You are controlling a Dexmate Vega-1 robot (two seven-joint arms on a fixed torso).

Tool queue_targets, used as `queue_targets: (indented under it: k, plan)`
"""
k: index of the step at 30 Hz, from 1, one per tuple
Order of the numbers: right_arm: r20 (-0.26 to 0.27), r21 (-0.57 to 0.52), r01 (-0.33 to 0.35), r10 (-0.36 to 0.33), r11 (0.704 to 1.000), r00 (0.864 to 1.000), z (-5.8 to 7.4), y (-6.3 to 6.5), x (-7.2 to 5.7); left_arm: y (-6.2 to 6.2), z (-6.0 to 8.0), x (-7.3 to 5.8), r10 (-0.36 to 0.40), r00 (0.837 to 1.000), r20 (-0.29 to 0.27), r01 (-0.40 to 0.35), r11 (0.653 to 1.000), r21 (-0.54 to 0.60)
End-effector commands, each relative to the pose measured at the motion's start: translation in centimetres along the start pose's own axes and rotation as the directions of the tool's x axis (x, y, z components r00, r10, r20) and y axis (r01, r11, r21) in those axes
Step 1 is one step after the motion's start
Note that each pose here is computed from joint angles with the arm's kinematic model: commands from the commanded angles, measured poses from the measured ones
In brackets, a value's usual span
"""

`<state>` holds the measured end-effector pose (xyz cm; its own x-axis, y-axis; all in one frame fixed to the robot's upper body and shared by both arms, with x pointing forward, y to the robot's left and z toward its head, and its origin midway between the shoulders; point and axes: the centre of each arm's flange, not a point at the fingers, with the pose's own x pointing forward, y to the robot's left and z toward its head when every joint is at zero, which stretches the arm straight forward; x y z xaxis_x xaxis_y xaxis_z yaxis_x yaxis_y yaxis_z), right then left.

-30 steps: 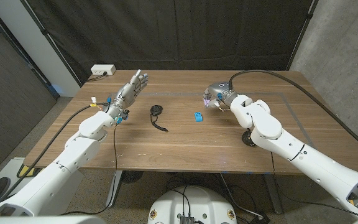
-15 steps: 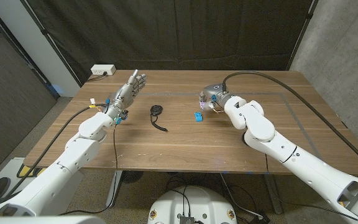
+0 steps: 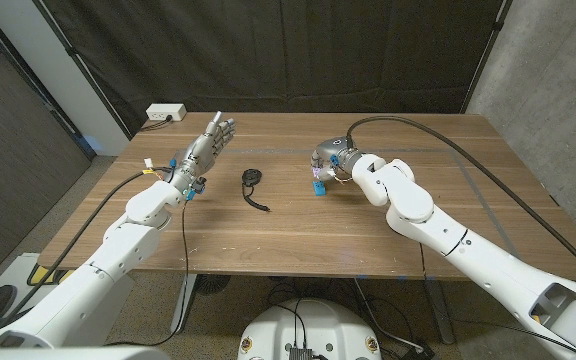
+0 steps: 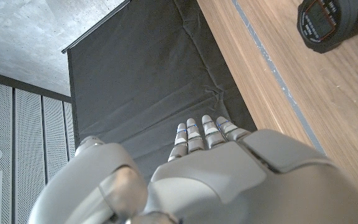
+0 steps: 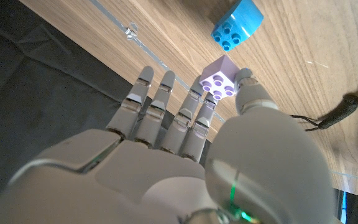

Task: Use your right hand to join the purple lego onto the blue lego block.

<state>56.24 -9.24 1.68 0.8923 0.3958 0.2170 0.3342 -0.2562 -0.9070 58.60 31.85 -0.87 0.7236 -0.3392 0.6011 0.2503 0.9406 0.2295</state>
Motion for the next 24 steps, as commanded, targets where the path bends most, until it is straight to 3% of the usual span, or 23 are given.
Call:
queue_targets:
  k: [1, 8, 16, 24]
  plan:
    - [0.017, -0.001, -0.034, 0.034, 0.999, 0.999, -0.1, 0.6, 1.4, -0.4, 0.2, 0.0, -0.011, 1.000, -0.011, 0.011, 1.000, 0.007]
    - [0.020, -0.006, -0.040, 0.040, 0.999, 0.999, -0.6, 1.2, 2.0, -0.4, 0.3, 0.1, -0.013, 1.000, -0.012, 0.013, 1.000, 0.011]
    - [0.021, -0.017, -0.053, 0.053, 0.998, 0.998, -0.8, 1.4, 2.5, 0.5, -0.9, 0.6, -0.019, 1.000, -0.019, 0.018, 0.998, -0.063]
    - [0.014, -0.029, -0.069, 0.069, 0.997, 0.998, -0.9, 2.0, 2.8, 0.1, -1.2, 0.7, -0.040, 0.999, -0.032, 0.038, 0.998, -0.057]
